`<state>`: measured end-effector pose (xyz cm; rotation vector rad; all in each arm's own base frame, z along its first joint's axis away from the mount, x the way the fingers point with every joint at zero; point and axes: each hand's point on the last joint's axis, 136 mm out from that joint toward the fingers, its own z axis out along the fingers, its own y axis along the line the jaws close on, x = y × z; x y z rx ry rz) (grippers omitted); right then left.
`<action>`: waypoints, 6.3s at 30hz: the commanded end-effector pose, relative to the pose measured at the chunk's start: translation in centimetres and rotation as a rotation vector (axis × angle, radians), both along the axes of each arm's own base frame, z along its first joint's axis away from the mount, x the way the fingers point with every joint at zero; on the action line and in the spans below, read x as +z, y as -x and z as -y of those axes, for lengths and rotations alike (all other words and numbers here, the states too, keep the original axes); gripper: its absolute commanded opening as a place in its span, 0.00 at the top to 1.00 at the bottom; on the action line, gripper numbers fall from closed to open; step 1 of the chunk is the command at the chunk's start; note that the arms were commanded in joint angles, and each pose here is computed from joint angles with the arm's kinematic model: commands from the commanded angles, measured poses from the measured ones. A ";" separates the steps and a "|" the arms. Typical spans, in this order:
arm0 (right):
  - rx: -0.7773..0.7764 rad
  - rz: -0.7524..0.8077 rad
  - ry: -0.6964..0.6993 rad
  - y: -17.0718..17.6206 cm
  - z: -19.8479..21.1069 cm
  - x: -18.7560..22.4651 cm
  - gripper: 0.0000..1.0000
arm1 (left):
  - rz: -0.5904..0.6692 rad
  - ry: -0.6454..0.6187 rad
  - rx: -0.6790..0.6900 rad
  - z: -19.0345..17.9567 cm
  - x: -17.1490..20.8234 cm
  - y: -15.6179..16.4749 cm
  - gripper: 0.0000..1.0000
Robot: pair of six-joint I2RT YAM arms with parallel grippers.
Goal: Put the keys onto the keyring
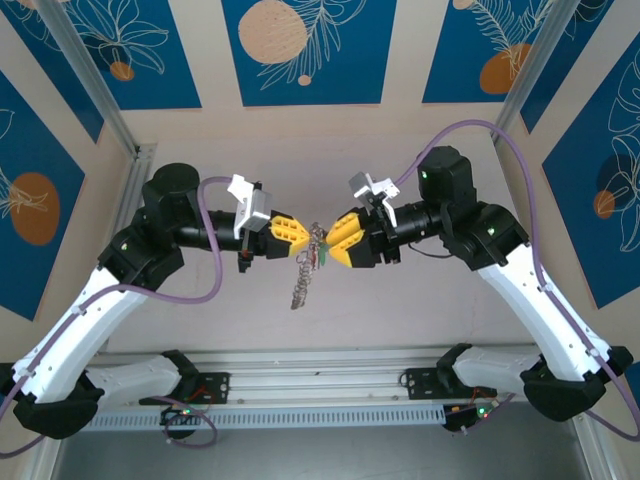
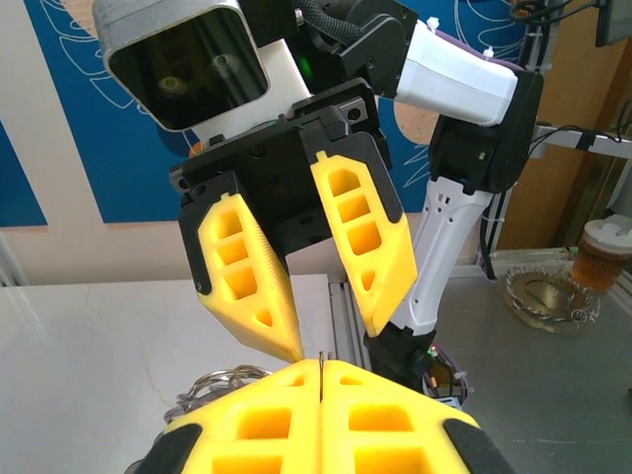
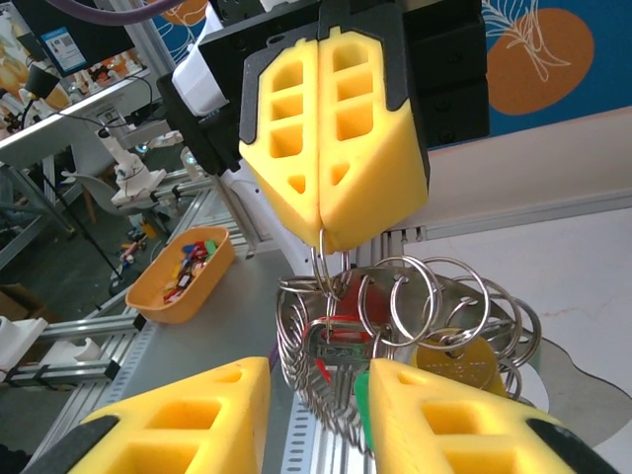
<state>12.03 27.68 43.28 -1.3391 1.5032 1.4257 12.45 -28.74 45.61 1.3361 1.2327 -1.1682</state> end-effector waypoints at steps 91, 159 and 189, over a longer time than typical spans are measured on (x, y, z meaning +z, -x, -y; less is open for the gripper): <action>-0.045 0.288 0.290 -0.6 -3.4 0.0 1.00 | 0.017 -0.238 0.078 -0.4 -3.3 -2.2 0.80; -0.105 0.182 0.165 -1.3 -1.5 0.1 0.88 | 0.063 -0.061 -0.002 -0.9 0.7 0.5 1.00; -0.034 0.159 0.165 -0.8 -1.9 -0.6 1.00 | 0.065 -0.056 -0.003 -0.8 0.9 0.4 1.00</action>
